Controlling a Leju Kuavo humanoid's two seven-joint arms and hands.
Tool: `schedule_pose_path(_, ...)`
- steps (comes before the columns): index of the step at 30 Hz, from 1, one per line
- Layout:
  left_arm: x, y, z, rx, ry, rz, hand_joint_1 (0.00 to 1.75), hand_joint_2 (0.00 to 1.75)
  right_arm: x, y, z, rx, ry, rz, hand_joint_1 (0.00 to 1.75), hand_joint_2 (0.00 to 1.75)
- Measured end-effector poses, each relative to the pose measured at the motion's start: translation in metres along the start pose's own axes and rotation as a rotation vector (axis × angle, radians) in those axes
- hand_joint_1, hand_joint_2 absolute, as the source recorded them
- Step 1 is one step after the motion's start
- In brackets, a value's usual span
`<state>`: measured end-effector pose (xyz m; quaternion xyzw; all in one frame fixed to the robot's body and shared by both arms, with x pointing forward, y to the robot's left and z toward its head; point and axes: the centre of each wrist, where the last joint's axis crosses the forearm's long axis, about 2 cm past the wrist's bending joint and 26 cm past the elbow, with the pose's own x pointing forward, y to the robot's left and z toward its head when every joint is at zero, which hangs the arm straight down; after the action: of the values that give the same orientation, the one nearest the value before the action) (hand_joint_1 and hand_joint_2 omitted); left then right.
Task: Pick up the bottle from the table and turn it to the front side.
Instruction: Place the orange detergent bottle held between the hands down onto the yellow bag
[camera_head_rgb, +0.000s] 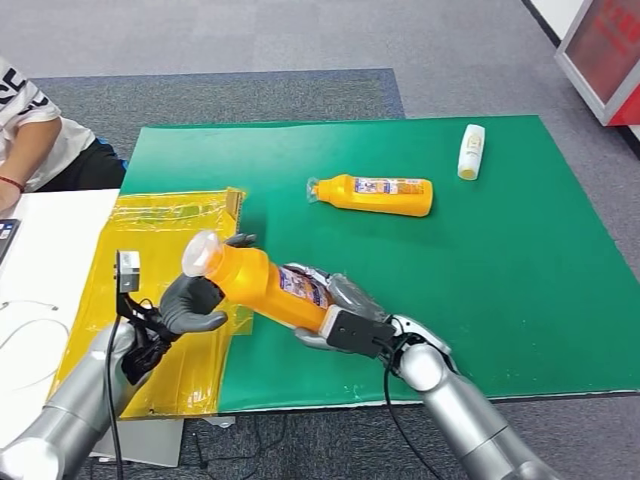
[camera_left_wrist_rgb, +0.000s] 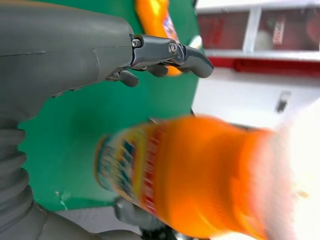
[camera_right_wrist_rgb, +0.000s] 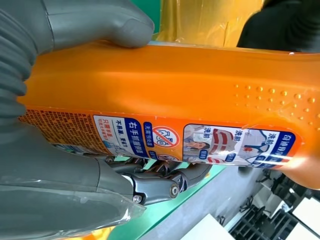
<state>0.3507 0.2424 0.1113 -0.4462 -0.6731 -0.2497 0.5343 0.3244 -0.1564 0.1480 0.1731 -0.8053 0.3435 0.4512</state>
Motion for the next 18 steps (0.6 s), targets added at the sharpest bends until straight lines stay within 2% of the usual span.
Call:
schedule_pose_path(7,0.008,-0.002,-0.021,-0.076,-0.017,-0.006,0.00,1.75,-0.003,0.002,-0.010,0.015,0.013,-0.002,1.75,1.75)
schedule_pose_path(18,0.007,-0.005,-0.028,-0.087,-0.040,0.009,0.00,1.75,-0.005,0.007,-0.013,0.009,0.023,-0.011,1.75,1.75)
